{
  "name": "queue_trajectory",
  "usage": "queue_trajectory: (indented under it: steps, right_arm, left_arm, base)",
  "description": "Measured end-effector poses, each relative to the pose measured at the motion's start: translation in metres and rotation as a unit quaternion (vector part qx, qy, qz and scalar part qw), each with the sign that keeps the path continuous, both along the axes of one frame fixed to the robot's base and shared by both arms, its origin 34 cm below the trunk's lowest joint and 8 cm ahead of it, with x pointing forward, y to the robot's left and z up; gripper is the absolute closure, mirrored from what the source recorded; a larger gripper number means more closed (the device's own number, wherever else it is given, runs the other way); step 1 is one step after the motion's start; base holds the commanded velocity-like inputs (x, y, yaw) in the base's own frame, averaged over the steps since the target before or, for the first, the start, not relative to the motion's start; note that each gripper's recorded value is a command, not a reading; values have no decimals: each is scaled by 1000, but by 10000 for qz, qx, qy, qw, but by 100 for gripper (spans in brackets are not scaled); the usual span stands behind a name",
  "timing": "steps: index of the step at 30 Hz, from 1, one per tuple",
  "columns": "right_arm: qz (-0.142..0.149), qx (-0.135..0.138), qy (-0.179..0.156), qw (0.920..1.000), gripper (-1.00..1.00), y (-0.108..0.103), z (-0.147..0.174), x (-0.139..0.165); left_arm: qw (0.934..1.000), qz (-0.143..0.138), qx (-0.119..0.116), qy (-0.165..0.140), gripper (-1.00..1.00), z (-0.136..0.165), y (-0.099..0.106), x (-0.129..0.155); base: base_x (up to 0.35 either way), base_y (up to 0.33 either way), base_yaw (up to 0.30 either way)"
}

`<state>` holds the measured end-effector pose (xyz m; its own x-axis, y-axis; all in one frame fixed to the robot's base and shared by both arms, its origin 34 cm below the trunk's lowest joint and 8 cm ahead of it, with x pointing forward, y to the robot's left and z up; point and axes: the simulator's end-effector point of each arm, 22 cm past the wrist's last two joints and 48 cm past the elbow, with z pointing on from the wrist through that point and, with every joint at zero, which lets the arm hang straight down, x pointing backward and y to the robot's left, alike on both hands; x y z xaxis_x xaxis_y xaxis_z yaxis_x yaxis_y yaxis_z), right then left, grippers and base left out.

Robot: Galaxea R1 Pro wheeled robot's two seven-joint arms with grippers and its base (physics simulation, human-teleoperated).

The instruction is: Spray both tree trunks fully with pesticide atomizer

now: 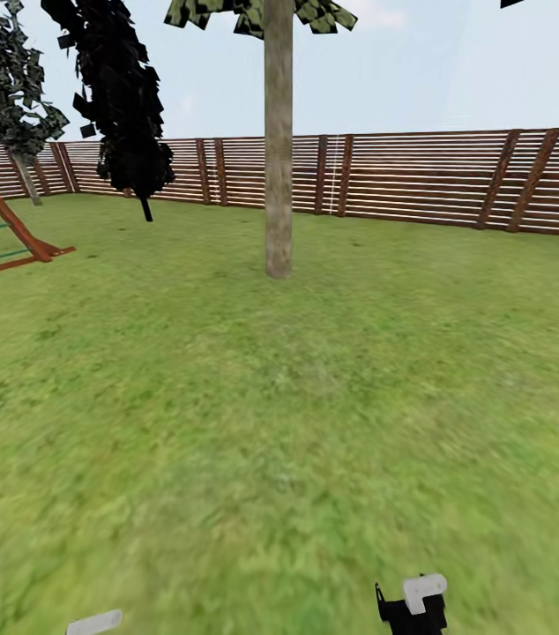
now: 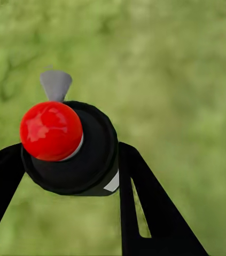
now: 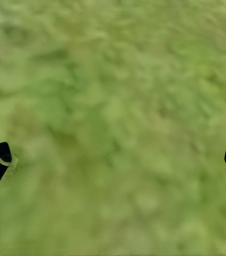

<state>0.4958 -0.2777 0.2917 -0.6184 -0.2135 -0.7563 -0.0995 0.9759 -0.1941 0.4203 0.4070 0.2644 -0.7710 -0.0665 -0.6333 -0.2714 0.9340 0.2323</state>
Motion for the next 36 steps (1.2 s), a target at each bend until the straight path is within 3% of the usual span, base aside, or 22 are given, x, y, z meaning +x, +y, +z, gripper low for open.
queue_trajectory:
  steps: [36]
  right_arm:
    - [-1,0,0,10000,-100,0,0,0]
  left_arm:
    - [10000,-3,0,-3,100,0,0,0]
  base:
    - [340,0,0]
